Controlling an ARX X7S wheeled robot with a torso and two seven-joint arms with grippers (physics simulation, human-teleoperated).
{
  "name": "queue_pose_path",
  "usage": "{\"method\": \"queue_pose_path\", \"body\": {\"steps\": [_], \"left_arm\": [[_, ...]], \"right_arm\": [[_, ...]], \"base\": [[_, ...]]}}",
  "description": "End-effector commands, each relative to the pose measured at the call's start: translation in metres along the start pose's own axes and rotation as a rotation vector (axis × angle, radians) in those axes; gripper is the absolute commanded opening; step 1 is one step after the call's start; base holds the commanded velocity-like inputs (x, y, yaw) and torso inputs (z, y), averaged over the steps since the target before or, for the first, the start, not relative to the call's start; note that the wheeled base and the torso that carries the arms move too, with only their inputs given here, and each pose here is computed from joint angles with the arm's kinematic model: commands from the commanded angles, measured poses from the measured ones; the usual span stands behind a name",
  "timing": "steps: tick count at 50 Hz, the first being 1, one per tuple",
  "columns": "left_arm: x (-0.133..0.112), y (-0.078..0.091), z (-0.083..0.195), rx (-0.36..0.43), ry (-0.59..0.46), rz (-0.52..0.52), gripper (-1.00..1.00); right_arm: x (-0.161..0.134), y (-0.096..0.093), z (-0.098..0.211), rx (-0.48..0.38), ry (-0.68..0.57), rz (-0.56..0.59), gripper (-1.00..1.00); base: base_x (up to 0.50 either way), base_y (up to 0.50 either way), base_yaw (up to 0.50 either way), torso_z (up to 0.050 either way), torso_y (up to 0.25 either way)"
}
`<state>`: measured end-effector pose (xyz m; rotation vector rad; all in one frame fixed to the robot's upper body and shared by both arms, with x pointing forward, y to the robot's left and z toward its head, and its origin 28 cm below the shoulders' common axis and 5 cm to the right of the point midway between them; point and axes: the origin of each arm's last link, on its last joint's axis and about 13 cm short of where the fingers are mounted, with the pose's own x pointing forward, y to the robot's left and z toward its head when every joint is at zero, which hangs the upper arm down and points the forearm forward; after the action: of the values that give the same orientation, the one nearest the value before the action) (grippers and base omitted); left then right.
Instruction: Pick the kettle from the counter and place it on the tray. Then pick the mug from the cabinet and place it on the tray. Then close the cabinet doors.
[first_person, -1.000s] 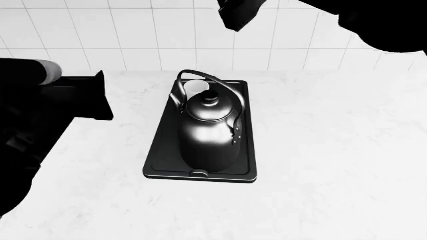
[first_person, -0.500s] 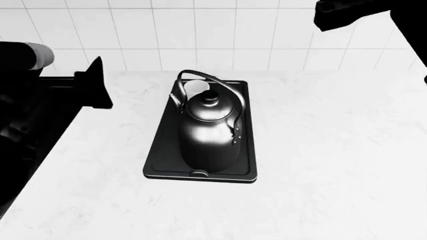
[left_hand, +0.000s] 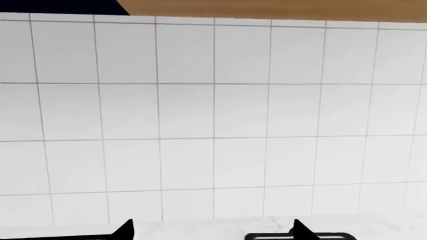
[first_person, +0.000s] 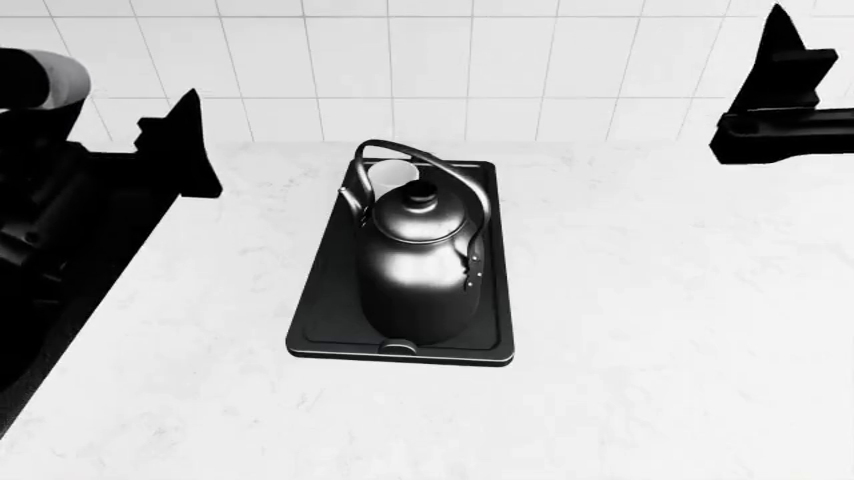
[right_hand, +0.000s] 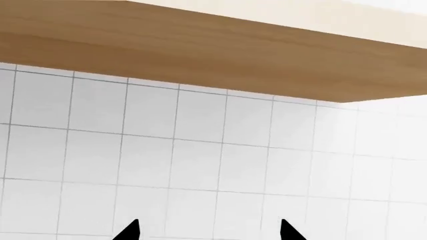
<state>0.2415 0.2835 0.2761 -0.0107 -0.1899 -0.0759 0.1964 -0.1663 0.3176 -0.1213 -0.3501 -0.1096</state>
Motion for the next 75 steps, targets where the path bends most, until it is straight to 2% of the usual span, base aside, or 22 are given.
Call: {"method": "queue_pose_path", "body": {"steps": [1,21,75], "left_arm": [[0.0011,-0.0018,0.0013,0.014,0.002,0.008,1.00],[-0.0001,-0.0002,0.0000,0.014,0.005,0.013,1.00],[-0.0038,0.0017,0.0038,0.033,-0.001,0.029,1.00]], "right_arm": [[-0.0116,-0.0038,-0.0118,0.007,0.003,-0.024,1.00],[-0.0092,-0.0026,-0.0106,0.002,-0.003,-0.038,1.00],[-0.0106,-0.0011,-0.0050,0.021,-0.027,-0.035,1.00]], "base": [[0.00,0.00,0.00,0.000,0.000],[0.00,0.15,0.00,0.000,0.000],[0.00,0.36,0.00,0.000,0.000]]}}
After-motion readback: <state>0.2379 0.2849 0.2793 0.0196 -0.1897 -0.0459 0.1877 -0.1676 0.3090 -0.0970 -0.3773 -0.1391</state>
